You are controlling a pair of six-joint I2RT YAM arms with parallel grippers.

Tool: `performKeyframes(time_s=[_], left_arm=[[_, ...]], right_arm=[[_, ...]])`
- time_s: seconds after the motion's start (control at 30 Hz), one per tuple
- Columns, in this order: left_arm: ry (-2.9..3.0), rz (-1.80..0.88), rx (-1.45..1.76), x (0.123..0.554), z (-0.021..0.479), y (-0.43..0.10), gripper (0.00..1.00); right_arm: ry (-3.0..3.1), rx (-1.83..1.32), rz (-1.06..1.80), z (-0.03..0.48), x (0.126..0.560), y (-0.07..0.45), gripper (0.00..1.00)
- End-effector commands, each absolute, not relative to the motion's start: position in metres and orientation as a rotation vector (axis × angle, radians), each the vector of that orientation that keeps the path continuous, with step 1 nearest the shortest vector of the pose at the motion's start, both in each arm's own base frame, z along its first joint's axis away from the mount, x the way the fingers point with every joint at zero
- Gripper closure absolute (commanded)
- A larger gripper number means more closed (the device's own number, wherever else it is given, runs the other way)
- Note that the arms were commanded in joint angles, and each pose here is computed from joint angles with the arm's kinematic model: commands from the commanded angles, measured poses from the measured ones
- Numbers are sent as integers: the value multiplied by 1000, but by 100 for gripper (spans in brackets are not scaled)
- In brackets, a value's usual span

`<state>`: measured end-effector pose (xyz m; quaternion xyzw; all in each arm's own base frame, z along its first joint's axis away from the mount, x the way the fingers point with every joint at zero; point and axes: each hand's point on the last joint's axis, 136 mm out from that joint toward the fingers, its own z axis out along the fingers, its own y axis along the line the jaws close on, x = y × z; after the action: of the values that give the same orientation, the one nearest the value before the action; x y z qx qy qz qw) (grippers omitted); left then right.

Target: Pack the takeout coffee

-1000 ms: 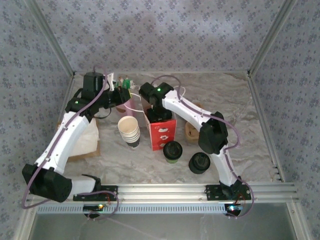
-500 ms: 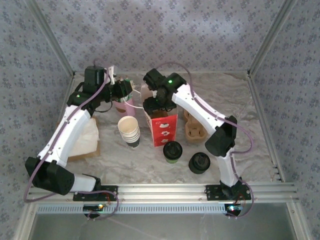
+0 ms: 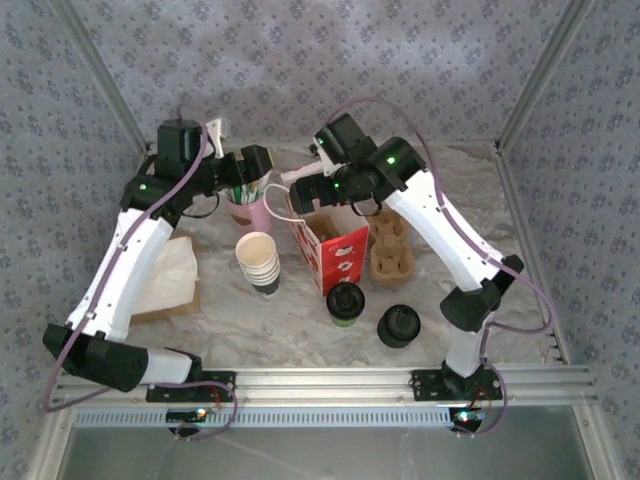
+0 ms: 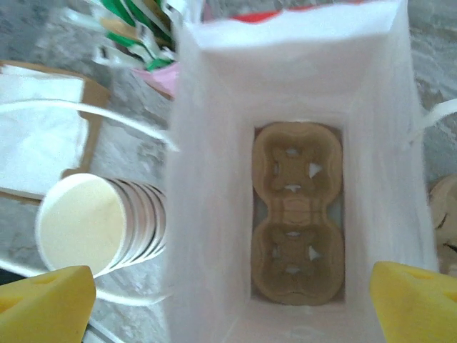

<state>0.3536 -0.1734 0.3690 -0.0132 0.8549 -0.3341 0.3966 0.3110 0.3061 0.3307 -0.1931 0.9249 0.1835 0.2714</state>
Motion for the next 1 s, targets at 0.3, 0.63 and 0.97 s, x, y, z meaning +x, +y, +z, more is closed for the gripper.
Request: performKeyframes(time_s=[0.3,0.63,0.97], left_arm=[[2107,-814,120,270,411,-181,0],[2167,-788,233,216,355,-198,0],[2108,-814,268,192,314,-219,2]], right_arm=[[2263,-521,620,387,266,264,0],[2200,-507,617,343,227,210,0],[2098,-435,782,281,224,190,16]])
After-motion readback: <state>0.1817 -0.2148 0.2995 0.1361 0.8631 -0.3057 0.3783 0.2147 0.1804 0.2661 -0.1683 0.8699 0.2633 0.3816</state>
